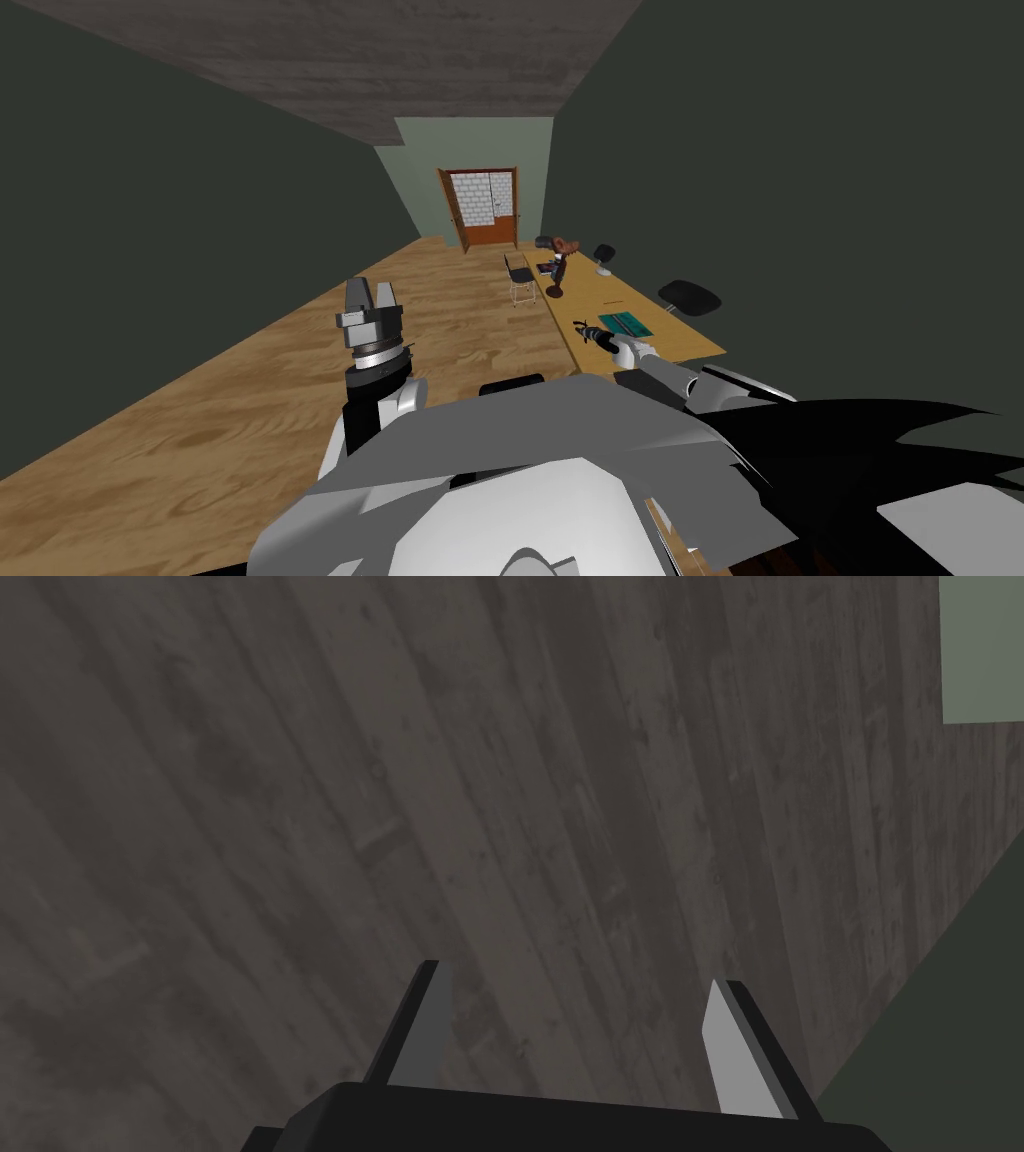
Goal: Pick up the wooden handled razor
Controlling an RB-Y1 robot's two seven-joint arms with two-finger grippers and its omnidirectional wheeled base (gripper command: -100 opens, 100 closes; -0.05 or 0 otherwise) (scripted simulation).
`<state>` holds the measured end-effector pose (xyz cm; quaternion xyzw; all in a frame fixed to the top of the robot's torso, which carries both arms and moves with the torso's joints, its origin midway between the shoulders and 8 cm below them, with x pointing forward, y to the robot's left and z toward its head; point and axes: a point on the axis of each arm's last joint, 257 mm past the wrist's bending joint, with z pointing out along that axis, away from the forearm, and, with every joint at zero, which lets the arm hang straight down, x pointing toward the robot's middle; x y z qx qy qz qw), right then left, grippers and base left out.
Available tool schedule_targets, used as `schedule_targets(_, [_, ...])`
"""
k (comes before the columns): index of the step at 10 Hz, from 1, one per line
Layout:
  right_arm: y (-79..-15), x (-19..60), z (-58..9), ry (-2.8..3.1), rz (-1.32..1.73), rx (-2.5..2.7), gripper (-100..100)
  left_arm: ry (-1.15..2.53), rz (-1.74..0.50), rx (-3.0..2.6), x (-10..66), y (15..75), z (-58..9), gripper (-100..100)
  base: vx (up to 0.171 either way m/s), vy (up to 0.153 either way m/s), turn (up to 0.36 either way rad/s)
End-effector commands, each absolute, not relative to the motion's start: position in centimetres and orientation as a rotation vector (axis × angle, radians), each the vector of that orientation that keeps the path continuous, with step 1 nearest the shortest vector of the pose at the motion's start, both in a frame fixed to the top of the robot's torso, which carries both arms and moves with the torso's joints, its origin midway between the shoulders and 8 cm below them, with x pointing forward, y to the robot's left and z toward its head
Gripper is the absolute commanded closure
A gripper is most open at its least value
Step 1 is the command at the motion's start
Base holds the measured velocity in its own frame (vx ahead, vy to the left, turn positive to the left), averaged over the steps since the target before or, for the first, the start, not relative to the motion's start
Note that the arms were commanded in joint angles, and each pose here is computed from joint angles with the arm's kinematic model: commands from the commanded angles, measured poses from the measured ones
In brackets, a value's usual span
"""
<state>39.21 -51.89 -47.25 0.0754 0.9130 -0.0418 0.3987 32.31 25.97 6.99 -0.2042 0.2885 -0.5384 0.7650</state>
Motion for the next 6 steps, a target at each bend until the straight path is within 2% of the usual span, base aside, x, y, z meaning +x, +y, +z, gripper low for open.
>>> schedule_targets(1, [-51.9,39.2,-47.3,2.311,-0.106,0.191,0,0.627,-1.17,-0.444,32.3,26.0,7.0,0,0.005,0.002,-0.004])
schedule_targets(2, [-51.6,37.9,-47.8,2.311,-0.104,0.204,-100,0.627,-1.17,-0.444,32.3,26.0,7.0,0,0.039,-0.011,0.088])
schedule_targets(6, [-51.6,35.3,-48.5,2.31,-0.112,0.233,-100,0.627,-1.17,-0.444,32.3,26.0,7.0,0,0.067,-0.034,0.071])
